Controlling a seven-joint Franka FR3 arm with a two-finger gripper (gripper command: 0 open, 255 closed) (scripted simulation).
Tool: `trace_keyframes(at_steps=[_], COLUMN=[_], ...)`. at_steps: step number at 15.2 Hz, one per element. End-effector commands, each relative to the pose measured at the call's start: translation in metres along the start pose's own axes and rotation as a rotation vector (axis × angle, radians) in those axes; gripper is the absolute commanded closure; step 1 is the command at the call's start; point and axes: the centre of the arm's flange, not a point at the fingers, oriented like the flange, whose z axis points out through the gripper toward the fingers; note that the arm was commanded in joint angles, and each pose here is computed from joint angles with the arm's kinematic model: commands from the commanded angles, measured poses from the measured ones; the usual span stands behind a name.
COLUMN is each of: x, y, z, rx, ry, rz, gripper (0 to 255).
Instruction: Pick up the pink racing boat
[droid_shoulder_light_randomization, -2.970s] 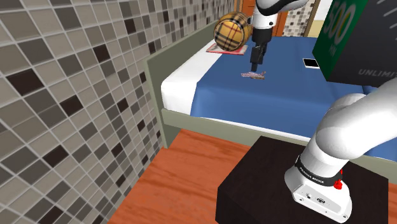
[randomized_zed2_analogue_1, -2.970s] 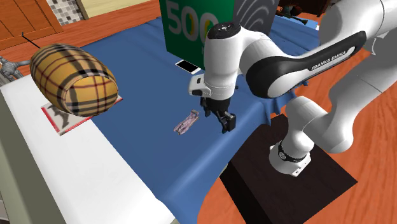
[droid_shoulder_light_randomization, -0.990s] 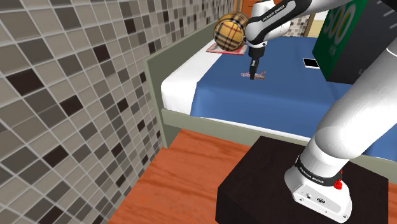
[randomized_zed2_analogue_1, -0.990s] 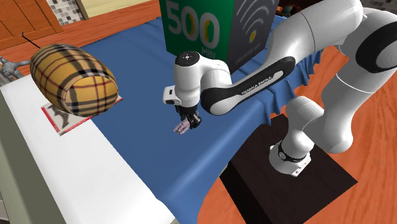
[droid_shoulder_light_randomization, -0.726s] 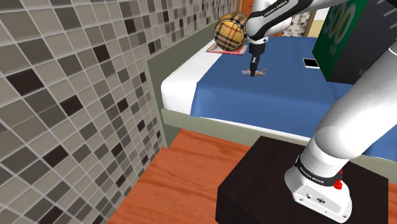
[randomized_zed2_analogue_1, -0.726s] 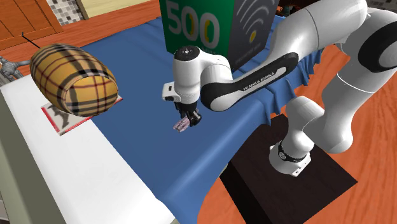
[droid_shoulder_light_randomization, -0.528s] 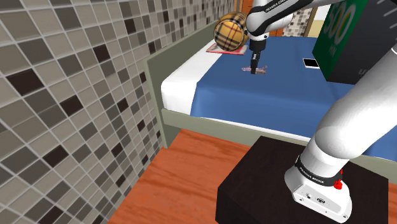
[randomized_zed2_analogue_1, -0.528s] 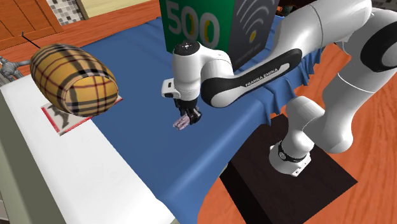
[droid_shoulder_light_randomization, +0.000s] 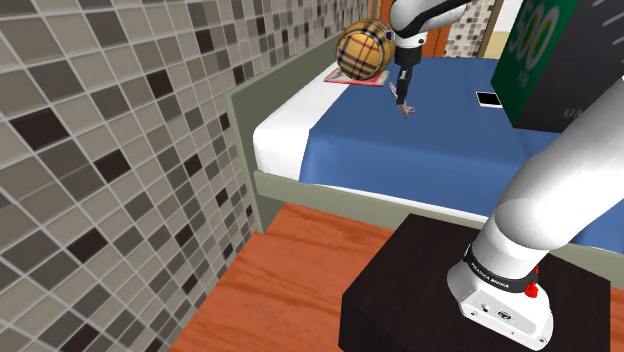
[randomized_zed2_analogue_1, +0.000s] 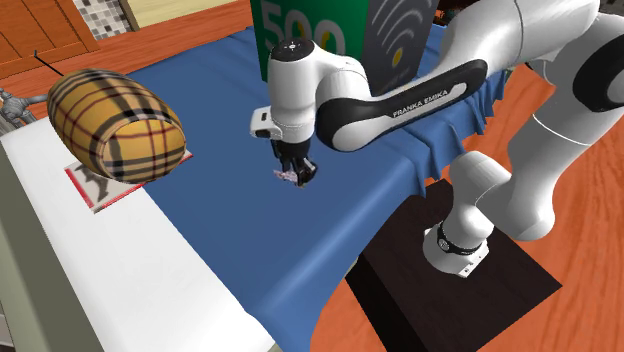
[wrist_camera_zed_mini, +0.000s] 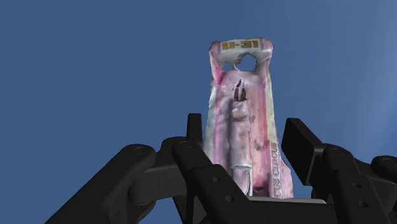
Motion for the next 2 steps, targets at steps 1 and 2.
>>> trace_keyframes(at_steps=[1,2], x=[0.0005,0.0005], y=[0.0002,0.0002], z=[-0.006,-0.006], rx=[0.0,0.0], ry=[0.0,0.0], rz=[0.0,0.0], gripper=[255,255])
